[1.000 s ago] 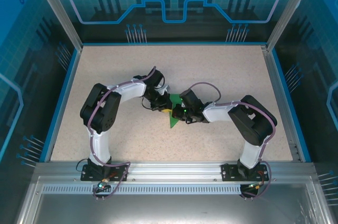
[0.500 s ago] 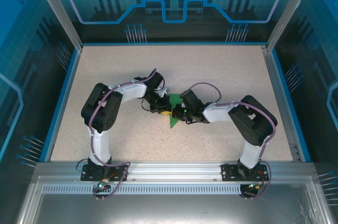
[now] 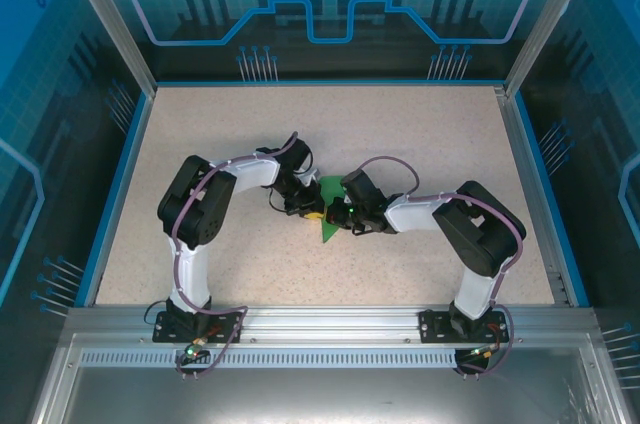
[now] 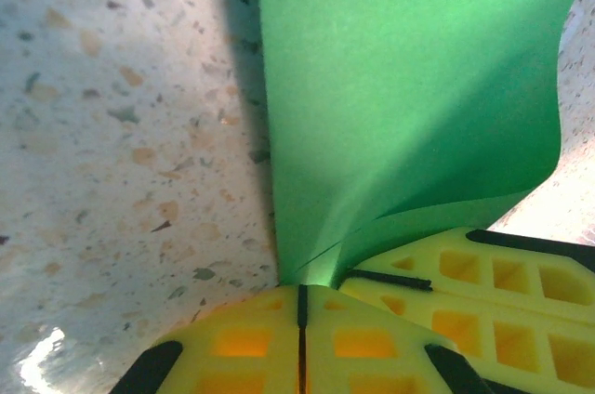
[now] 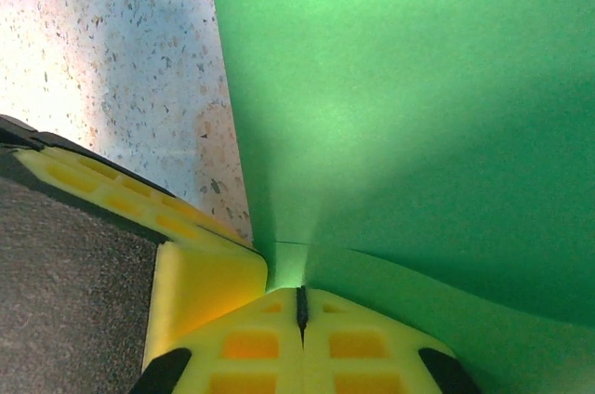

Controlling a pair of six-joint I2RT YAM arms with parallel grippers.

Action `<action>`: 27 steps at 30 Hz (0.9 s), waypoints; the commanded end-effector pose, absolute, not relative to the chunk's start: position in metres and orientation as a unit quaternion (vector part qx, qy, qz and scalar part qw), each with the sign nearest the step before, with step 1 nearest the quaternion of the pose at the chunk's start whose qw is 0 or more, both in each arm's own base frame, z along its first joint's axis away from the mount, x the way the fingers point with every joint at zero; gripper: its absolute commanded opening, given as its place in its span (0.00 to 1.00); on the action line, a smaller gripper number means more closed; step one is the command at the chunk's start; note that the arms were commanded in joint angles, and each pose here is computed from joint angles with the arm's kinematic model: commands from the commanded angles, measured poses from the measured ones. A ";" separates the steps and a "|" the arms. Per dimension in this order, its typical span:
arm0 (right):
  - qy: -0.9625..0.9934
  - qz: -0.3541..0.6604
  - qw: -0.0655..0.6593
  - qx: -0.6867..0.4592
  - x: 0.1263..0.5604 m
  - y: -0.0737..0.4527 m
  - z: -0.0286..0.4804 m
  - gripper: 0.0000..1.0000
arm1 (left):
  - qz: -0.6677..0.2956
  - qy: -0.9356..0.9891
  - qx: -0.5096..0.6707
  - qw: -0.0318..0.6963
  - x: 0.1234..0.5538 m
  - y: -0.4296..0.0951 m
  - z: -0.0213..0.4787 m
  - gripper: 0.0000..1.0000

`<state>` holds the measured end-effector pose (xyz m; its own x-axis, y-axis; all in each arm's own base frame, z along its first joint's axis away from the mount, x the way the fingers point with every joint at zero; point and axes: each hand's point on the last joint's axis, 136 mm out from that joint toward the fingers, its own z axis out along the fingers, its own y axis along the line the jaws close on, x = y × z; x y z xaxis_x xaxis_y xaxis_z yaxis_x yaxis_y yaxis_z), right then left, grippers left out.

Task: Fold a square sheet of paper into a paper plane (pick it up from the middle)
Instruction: Third fold the triangle at the center of the table.

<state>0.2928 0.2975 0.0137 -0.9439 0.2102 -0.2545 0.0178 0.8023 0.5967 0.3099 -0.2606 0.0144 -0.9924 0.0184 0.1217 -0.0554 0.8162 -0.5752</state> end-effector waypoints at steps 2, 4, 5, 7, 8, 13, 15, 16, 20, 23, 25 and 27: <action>0.952 0.274 0.121 0.063 0.271 0.282 -0.003 0.00 | 0.267 -0.961 0.010 0.065 0.310 -0.254 -0.003 0.08; 0.951 0.277 0.124 0.063 0.272 0.283 0.000 0.00 | 0.257 -0.964 0.010 0.065 0.310 -0.251 -0.006 0.08; 0.951 0.277 0.125 0.062 0.272 0.283 0.001 0.00 | 0.250 -0.966 0.007 0.064 0.310 -0.249 -0.007 0.08; 0.949 0.279 0.130 0.063 0.273 0.283 0.004 0.00 | 0.237 -0.969 0.005 0.064 0.309 -0.245 -0.010 0.09; 0.949 0.280 0.132 0.064 0.273 0.283 0.006 0.00 | 0.231 -0.971 0.003 0.064 0.309 -0.244 -0.012 0.08; 0.940 0.299 0.154 0.065 0.276 0.283 0.022 0.04 | 0.215 -0.975 0.001 0.065 0.308 -0.239 -0.017 0.09; 0.935 0.306 0.169 0.066 0.277 0.282 0.030 0.07 | 0.212 -0.975 0.000 0.066 0.307 -0.238 -0.019 0.09; 0.933 0.307 0.174 0.067 0.277 0.280 0.033 0.07 | 0.211 -0.975 0.000 0.067 0.307 -0.238 -0.019 0.09; 0.927 0.314 0.191 0.071 0.278 0.276 0.044 0.08 | 0.207 -0.976 -0.002 0.067 0.307 -0.238 -0.021 0.09; 0.923 0.324 0.197 0.072 0.281 0.280 0.047 0.08 | 0.207 -0.976 -0.005 0.068 0.307 -0.240 -0.021 0.09; 0.921 0.326 0.200 0.073 0.285 0.283 0.049 0.07 | 0.204 -0.977 -0.008 0.068 0.306 -0.239 -0.021 0.09; 0.924 0.319 0.197 0.073 0.289 0.285 0.046 0.07 | 0.202 -0.977 -0.013 0.068 0.305 -0.239 -0.021 0.08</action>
<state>0.2812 0.2802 0.0452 -0.9193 0.2500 -0.3039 0.0072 0.7828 0.6222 0.3110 -0.2604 0.0122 -0.9930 0.0497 0.1070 -0.0144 0.8492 -0.5279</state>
